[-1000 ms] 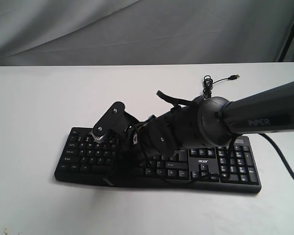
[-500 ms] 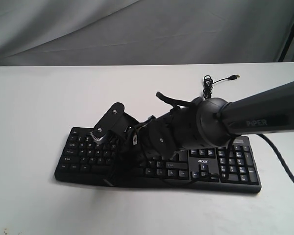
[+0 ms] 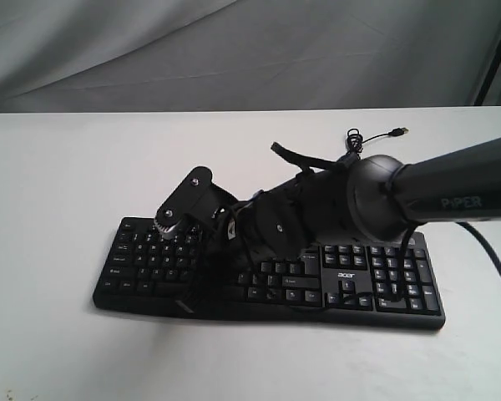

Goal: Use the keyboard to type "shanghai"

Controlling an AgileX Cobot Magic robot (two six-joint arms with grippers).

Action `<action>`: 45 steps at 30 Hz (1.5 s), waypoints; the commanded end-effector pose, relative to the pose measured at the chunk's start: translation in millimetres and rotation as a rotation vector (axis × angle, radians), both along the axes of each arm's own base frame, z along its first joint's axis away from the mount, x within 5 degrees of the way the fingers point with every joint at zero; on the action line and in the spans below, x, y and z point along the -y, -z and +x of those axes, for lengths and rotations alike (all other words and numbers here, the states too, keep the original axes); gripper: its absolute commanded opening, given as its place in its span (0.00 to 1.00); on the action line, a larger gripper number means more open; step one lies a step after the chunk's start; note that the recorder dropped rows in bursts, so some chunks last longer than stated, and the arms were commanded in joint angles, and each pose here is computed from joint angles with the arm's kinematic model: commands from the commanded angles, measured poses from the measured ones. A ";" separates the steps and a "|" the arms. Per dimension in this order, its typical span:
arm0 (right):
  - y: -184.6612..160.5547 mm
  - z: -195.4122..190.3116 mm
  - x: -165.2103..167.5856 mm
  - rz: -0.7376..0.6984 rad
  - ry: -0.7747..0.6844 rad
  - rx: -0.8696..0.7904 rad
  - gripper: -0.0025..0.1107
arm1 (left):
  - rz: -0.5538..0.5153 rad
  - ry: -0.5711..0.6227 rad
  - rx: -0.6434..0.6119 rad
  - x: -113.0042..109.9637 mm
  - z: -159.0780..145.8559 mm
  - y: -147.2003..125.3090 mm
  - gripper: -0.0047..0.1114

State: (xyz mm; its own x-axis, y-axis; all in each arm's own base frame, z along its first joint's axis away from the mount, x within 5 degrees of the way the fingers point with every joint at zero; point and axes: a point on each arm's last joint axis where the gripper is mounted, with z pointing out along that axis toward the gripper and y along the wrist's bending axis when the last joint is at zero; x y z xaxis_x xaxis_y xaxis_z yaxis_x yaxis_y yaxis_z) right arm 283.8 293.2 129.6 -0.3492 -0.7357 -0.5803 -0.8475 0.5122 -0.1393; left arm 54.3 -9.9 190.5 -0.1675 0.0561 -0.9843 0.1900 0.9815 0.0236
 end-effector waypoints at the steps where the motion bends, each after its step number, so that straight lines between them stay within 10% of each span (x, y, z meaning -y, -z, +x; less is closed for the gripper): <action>1: -22.5 0.4 -23.2 0.041 -0.052 0.051 0.02 | -0.003 0.004 0.003 0.2 -0.1 0.8 0.04; 14: -3.8 15.9 -86.9 0.074 -0.112 0.058 0.02 | -0.003 0.004 0.003 0.2 -0.1 0.8 0.04; 45: 23.2 22.7 -84.1 0.032 -0.106 0.021 0.02 | -0.003 0.004 0.003 0.2 -0.1 0.8 0.04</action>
